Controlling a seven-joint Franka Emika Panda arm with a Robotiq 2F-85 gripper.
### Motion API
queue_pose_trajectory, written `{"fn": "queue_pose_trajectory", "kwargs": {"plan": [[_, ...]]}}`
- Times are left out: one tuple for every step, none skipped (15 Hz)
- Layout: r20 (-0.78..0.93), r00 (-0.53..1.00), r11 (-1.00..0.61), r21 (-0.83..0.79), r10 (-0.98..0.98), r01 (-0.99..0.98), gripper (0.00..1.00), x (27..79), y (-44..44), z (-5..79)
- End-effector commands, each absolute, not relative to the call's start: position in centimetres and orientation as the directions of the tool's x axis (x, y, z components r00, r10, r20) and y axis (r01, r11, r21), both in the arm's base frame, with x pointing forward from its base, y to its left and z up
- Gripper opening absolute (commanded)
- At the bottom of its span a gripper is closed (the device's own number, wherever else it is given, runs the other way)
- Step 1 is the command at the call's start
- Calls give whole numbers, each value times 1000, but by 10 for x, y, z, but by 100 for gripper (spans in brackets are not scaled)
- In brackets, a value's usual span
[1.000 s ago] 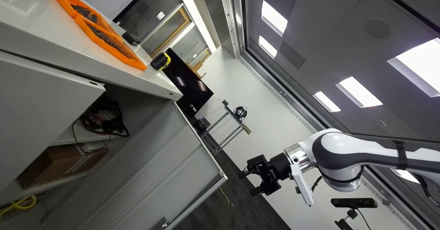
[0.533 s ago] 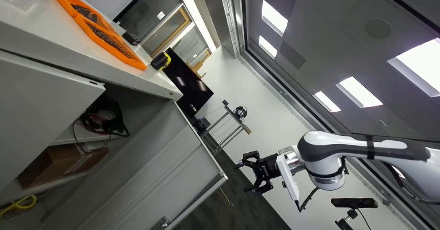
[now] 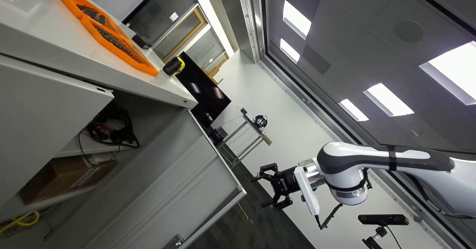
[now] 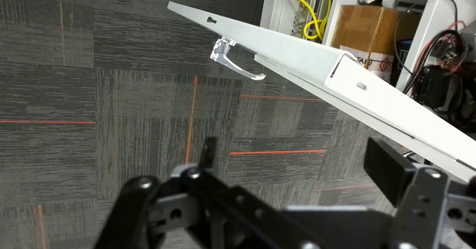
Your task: Close the right cabinet door
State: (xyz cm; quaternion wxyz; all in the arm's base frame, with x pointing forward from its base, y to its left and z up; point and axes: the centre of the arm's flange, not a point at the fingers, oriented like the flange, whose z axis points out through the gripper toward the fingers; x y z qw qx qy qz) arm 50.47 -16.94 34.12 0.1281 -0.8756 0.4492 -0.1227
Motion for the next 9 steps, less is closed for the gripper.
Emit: {"fn": "queue_pose_trajectory", "kwargs": {"plan": [[84,540,-529,-373,-837,-762,100,511,-169,351],[74,528,-513,-382,-846,-769,100,514,-172,352],[62,513,-493,-394,-856,-776,75,516,-176,353],[52,497,-473,-409,-866,-780,72,518,-180,354],[42,477,-448,-424,-878,-787,66,519,-184,354],[33,454,-421,-440,-890,-793,58,520,-188,354],[27,434,-397,-457,-901,-796,49,522,-192,354],[22,403,-366,-467,-915,-805,42,524,-197,352],[14,381,-341,-474,-925,-812,34,526,-202,349]]}}
